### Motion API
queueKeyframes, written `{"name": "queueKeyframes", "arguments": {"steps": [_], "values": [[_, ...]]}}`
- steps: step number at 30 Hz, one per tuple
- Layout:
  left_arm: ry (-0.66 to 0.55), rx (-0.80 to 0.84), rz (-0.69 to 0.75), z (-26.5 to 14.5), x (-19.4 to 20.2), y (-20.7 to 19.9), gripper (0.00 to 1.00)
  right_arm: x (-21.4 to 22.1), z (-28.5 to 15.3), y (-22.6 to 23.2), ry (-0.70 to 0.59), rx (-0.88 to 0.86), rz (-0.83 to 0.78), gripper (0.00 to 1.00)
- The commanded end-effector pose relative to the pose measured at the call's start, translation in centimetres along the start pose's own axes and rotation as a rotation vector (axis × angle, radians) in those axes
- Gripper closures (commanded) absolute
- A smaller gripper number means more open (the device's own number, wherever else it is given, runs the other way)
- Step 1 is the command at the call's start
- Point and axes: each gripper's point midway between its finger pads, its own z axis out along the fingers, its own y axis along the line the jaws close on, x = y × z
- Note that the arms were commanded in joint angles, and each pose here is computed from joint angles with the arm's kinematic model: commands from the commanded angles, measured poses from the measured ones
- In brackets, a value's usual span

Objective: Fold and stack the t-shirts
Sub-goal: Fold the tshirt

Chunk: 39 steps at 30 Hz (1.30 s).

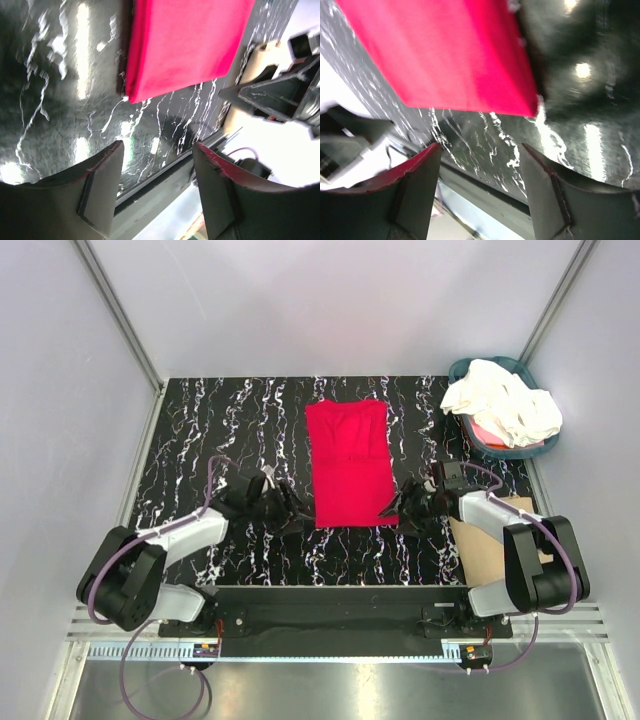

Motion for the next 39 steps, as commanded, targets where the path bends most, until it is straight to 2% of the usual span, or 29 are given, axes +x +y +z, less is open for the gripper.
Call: {"name": "queueKeyframes", "arguments": {"steps": [1, 4, 6, 10, 12, 15, 20, 27, 31, 36, 39], "values": [[-0.099, 0.077, -0.217, 1.0, -0.6, -1.6, 0.38, -1.1, 0.6, -0.8, -0.108, 0.009, 0.185, 0.29], [-0.120, 0.094, -0.327, 2.5, -0.6, -1.6, 0.39, -1.6, 1.3, -1.1, -0.149, -0.005, 0.293, 0.32], [-0.115, 0.093, -0.345, 3.9, -0.6, -1.7, 0.41, -2.4, 1.6, -1.1, -0.192, -0.024, 0.332, 0.33], [-0.141, 0.058, -0.419, 5.2, -0.8, -1.0, 0.49, -2.6, 2.1, -3.1, -0.262, 0.005, 0.421, 0.43], [-0.166, 0.027, -0.461, 5.4, -0.8, 0.2, 0.50, -3.0, 1.9, -3.7, -0.305, 0.013, 0.460, 0.51], [-0.196, -0.014, -0.524, 5.5, -0.7, 1.9, 0.51, -2.9, 1.7, -4.4, -0.337, 0.027, 0.474, 0.58], [-0.195, -0.048, -0.562, 6.0, -0.4, 3.2, 0.52, -2.8, 1.9, -6.2, -0.371, 0.077, 0.489, 0.58], [-0.198, -0.063, -0.585, 6.1, -0.2, 4.1, 0.55, -2.4, 2.6, -7.0, -0.343, 0.111, 0.490, 0.58], [-0.195, -0.054, -0.591, 6.2, -0.1, 4.2, 0.64, -2.4, 2.6, -7.0, -0.342, 0.114, 0.486, 0.59], [-0.186, -0.043, -0.569, 6.5, -0.2, 3.8, 0.77, -1.8, 2.6, -7.4, -0.331, 0.115, 0.500, 0.75], [-0.175, -0.038, -0.553, 6.6, -0.1, 3.6, 0.89, -1.6, 2.6, -7.7, -0.331, 0.120, 0.490, 0.87]]}}
